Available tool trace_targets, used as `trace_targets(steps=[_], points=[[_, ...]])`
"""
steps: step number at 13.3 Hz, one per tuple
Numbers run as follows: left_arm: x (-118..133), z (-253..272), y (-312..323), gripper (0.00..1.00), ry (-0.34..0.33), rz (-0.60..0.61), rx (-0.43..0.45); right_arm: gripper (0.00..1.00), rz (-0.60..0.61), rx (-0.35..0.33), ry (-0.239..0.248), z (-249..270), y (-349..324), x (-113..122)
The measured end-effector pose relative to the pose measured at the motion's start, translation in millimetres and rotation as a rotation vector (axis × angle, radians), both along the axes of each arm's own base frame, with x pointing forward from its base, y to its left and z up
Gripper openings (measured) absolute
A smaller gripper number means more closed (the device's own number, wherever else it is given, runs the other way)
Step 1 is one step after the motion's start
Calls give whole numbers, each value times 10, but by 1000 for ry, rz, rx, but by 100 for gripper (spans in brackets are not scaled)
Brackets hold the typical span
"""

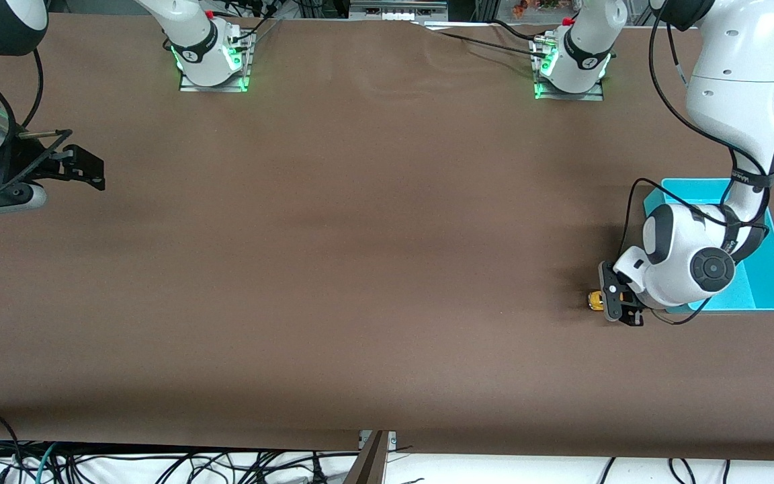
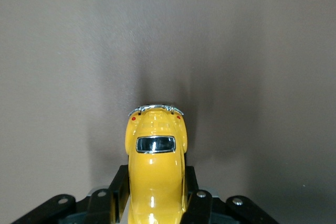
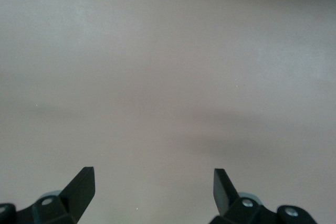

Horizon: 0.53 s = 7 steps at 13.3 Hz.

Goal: Wind and store yellow beetle car
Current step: 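Lift the car with the left gripper into the cyan bin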

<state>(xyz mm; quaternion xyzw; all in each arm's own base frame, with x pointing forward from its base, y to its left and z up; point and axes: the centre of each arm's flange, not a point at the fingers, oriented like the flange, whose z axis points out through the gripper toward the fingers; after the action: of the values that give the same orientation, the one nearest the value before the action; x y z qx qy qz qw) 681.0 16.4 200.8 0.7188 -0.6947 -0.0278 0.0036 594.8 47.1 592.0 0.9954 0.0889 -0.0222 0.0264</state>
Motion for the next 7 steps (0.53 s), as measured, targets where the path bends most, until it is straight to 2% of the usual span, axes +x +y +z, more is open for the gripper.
trace_targets(steps=[3, 5, 7], points=[[-39, 695, -111, 45, 63, -12, 5, 100, 0, 0, -2, 2, 1, 2], [-177, 1320, -129, 45, 110, -10, 20, 100, 1, 0, -3, 2, 4, 3], [-339, 1710, 32, 45, 153, 7, 31, 100, 2, 0, -3, 2, 8, 3]])
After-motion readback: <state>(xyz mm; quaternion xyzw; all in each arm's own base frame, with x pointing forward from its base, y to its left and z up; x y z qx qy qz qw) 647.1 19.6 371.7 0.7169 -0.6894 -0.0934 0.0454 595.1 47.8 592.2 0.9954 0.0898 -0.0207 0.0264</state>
